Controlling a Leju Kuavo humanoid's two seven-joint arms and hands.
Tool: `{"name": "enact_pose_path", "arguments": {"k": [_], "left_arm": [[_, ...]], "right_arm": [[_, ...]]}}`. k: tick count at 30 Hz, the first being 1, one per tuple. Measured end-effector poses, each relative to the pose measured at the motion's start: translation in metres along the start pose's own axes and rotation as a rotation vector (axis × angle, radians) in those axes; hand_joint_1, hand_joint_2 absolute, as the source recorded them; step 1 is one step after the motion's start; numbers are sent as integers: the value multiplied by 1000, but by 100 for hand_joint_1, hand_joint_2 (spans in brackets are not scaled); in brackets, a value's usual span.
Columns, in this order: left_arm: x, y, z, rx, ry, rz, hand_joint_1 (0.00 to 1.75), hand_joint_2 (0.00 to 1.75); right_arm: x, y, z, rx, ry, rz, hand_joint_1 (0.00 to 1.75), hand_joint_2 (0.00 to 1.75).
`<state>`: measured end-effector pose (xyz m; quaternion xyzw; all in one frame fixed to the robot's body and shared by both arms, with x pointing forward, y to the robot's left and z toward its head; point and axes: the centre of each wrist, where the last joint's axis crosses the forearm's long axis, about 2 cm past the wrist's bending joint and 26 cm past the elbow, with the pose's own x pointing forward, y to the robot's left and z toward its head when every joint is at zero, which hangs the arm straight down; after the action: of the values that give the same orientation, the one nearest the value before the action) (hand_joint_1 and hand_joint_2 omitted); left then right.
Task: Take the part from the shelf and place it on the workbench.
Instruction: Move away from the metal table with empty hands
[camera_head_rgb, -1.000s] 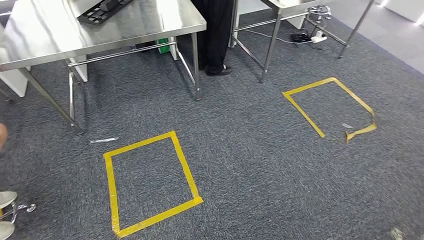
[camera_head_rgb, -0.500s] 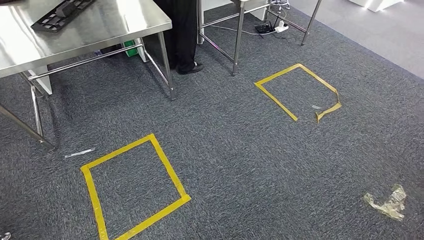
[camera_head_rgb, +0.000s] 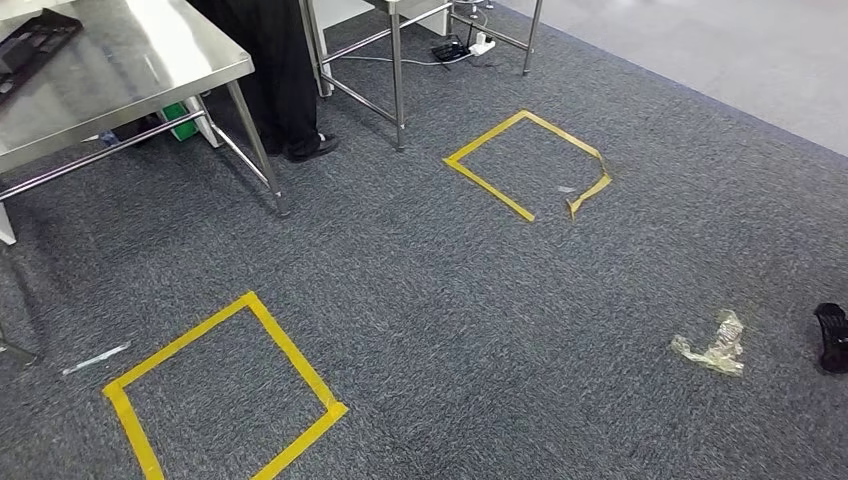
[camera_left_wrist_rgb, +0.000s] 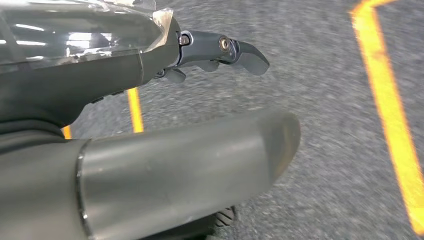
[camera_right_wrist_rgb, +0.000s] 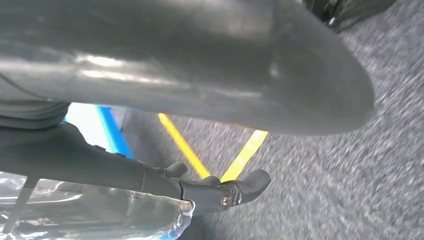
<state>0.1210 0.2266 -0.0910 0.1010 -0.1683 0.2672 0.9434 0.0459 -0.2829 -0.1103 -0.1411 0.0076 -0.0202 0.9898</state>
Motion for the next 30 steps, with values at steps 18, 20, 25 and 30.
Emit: {"name": "enact_pose_path", "arguments": {"k": [18,20,25,30], "left_arm": [[24,6,-7,16,-54,64,0,0],[24,9,-8,20,-56,75,0,0],[10,27,-11,49,-41,104,0,0],[2,35,-12,68,-32,116,0,0]], "right_arm": [[6,12,5,19,-48,46,0,0],[5,12,5,16,-48,51,0,0],[6,12,5,14,-50,80,0,0],[7,12,5,7,-57,105,0,0]]}}
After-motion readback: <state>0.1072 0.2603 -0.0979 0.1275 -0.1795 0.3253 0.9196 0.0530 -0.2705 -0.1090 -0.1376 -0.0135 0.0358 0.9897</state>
